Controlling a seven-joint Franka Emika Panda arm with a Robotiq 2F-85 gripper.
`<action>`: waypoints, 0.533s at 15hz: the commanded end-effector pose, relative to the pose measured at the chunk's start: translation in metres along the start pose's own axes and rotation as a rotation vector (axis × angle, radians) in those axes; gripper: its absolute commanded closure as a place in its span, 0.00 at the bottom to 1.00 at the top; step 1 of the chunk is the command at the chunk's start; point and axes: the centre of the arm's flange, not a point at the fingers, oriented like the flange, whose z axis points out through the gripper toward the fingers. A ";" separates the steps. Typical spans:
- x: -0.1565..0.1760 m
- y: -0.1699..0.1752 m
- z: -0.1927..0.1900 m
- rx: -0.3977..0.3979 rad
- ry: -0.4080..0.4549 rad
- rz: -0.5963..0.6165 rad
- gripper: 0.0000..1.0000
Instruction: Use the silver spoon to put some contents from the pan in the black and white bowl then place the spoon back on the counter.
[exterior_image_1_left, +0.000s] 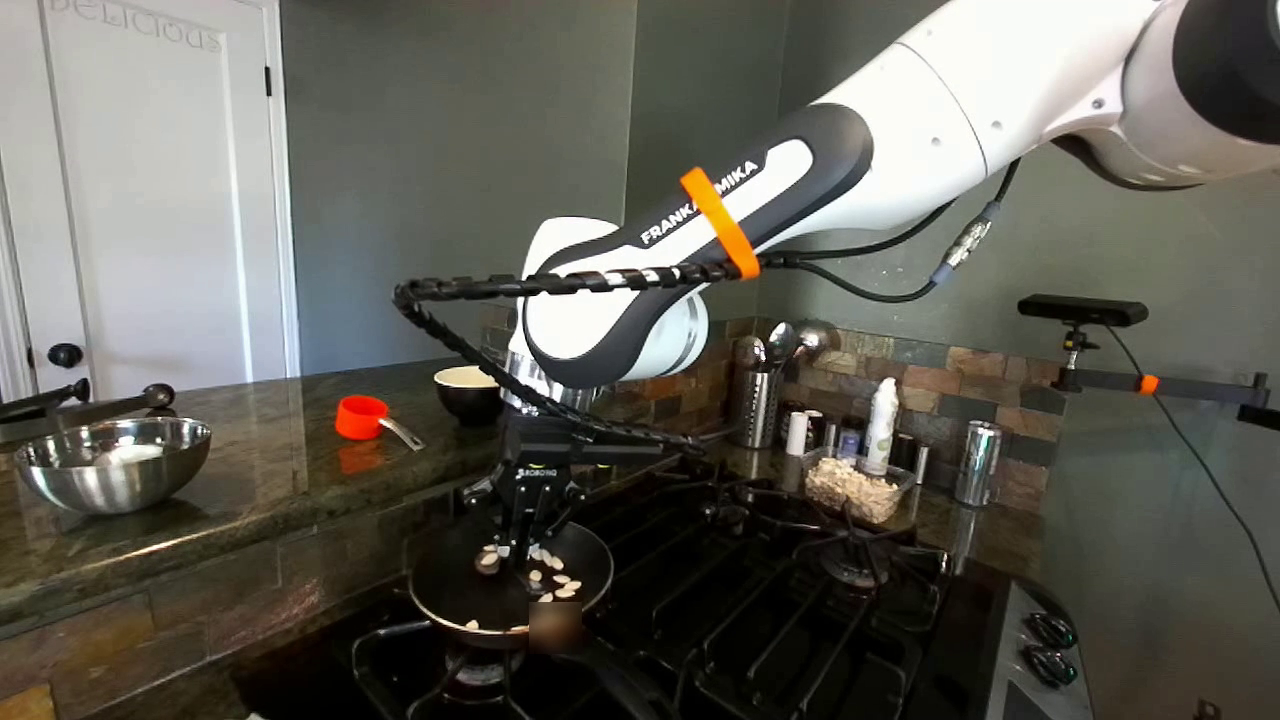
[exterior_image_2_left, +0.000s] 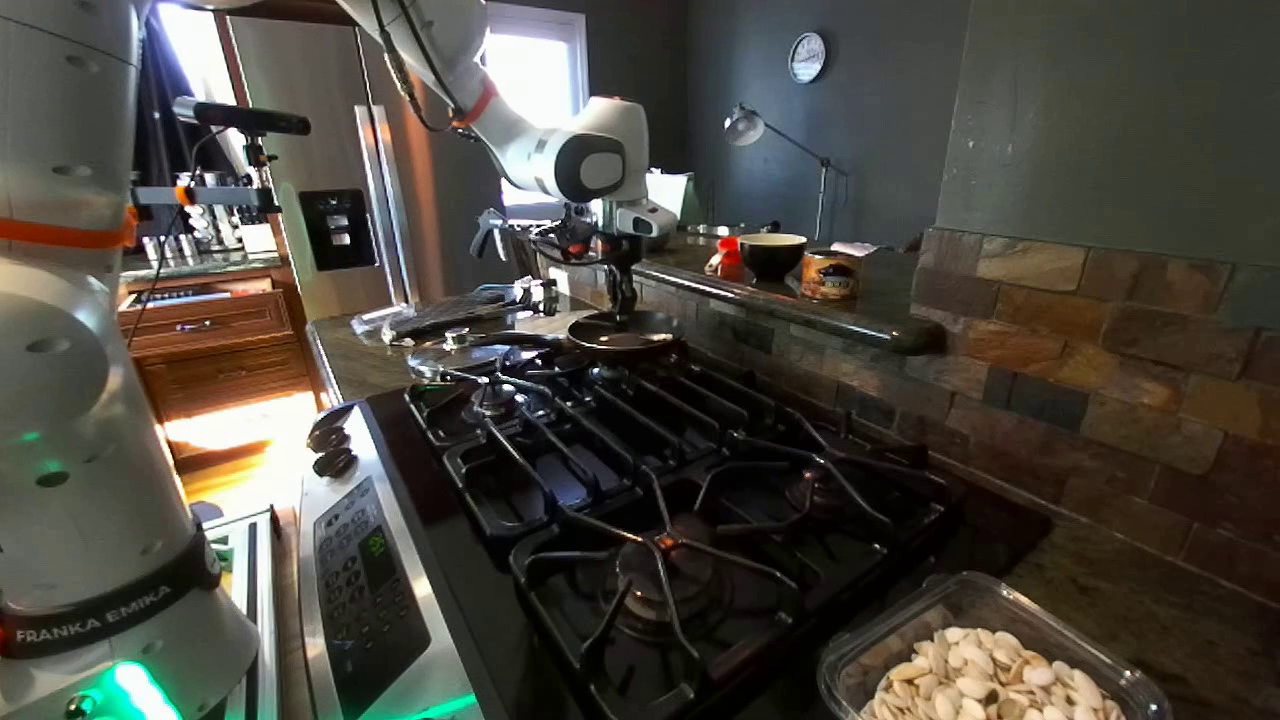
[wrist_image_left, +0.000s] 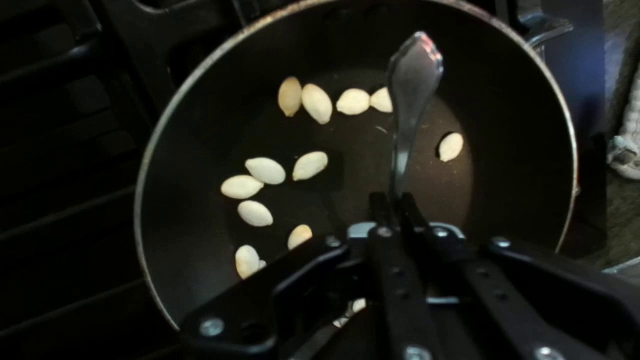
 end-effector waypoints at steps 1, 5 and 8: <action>-0.003 -0.006 0.000 -0.003 0.032 0.002 0.98; -0.007 -0.012 -0.007 -0.009 0.037 -0.011 0.98; -0.009 -0.015 -0.011 -0.008 0.044 -0.020 0.98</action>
